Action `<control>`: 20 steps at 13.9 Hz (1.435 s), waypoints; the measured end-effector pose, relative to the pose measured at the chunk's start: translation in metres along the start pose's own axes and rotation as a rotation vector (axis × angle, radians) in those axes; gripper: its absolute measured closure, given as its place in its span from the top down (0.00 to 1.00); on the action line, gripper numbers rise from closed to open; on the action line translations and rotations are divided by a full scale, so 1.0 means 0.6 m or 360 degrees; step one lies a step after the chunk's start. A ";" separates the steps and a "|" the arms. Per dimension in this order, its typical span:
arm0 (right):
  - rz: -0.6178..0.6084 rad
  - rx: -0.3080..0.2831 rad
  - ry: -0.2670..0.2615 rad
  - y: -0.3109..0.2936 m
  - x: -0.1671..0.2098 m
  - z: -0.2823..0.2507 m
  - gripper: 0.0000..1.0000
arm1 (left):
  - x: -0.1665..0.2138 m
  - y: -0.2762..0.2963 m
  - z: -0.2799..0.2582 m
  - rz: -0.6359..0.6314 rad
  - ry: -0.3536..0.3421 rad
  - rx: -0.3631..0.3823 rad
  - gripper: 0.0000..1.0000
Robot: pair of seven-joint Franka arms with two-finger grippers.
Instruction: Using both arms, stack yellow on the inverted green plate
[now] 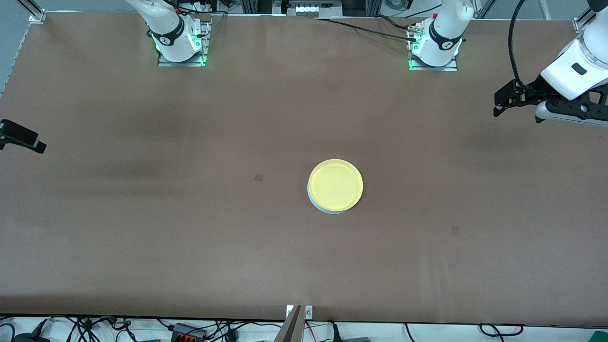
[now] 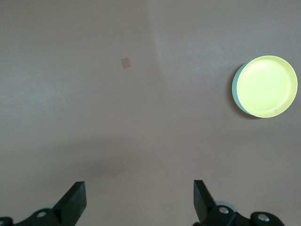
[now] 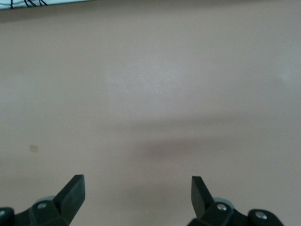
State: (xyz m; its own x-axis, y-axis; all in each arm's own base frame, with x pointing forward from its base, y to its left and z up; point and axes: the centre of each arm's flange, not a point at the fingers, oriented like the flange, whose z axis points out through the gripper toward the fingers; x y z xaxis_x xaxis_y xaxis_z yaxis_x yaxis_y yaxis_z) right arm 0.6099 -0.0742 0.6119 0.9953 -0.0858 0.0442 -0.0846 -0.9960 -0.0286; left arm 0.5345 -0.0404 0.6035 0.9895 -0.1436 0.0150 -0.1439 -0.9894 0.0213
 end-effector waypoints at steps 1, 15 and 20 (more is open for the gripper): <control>-0.0016 -0.0035 -0.0005 -0.001 -0.005 0.001 1.00 | 0.002 0.000 0.000 0.0001 0.0000 0.0000 1.00; -0.0038 -0.0062 0.0052 -0.027 -0.075 0.028 1.00 | 0.009 0.003 0.002 0.0006 -0.0004 0.0000 1.00; -0.0045 -0.0061 0.0059 -0.033 -0.074 0.028 1.00 | 0.009 0.003 0.003 0.0006 -0.0005 0.0000 1.00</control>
State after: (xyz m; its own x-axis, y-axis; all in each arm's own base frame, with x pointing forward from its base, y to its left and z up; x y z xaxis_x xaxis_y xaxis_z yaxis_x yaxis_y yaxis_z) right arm 0.5682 -0.0505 0.5938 0.9950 -0.0575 0.0814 -0.0587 -0.9982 0.0117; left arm 0.5399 -0.0428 0.6021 0.9890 -0.1474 0.0117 -0.1476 -0.9888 0.0214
